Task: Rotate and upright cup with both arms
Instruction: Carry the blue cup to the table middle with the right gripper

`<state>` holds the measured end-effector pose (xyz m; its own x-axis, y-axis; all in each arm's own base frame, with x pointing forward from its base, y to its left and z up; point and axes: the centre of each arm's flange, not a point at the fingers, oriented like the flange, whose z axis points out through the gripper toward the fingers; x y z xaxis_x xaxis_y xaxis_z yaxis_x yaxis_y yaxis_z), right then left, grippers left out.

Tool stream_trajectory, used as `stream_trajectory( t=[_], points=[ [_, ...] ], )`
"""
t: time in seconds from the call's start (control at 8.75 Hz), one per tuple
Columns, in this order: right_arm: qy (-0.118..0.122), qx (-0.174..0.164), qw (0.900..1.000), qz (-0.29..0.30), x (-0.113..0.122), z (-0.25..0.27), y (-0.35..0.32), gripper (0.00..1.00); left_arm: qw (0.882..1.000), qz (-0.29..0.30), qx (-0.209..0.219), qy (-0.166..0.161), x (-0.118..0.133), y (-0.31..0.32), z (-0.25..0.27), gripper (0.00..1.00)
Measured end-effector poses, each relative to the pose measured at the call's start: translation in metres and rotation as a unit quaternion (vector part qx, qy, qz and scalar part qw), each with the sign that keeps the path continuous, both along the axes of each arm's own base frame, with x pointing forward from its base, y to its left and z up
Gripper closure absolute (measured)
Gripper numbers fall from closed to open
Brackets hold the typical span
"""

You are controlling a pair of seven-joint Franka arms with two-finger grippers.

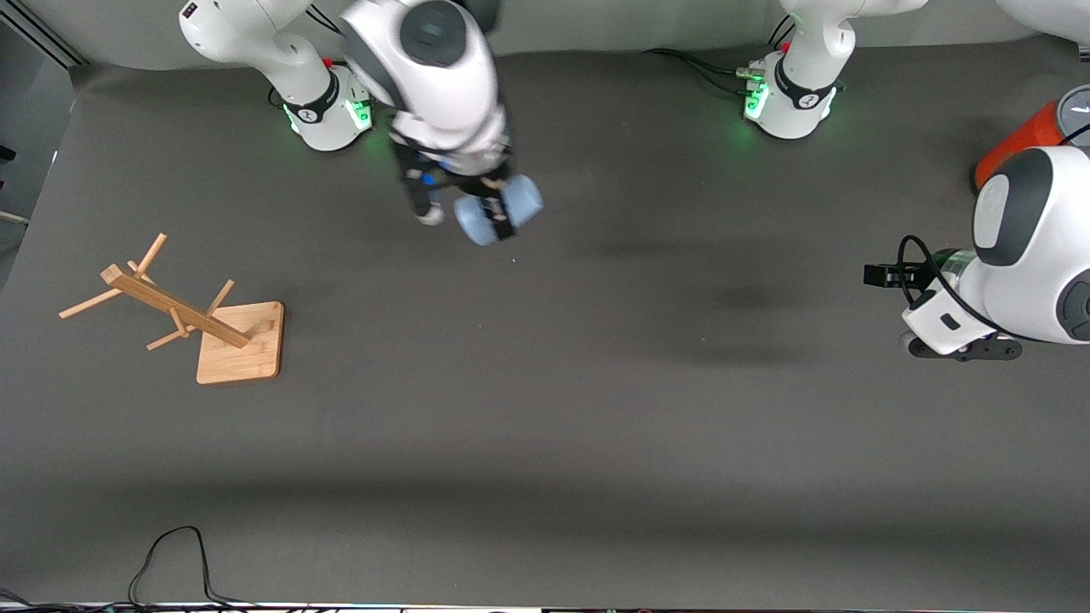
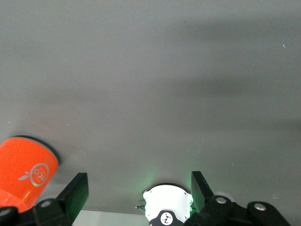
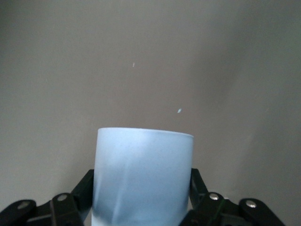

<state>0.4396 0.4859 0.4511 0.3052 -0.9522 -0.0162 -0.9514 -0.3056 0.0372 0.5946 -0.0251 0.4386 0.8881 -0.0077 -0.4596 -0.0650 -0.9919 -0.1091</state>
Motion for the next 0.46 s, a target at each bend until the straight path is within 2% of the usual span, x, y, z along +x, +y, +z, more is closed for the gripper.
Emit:
stream_trajectory(
  t=[0.11,0.46],
  points=[
    [-0.001,-0.009,1.0,-0.015,-0.006,-0.026,0.033,0.18,1.0,0.0,0.0,0.001,0.0,0.0,-0.001,0.03],
    [-0.021,-0.071,0.996,-0.049,-0.021,-0.12,0.093,0.18,1.0,0.0,0.001,0.001,0.0,0.0,-0.001,0.01]
  ],
)
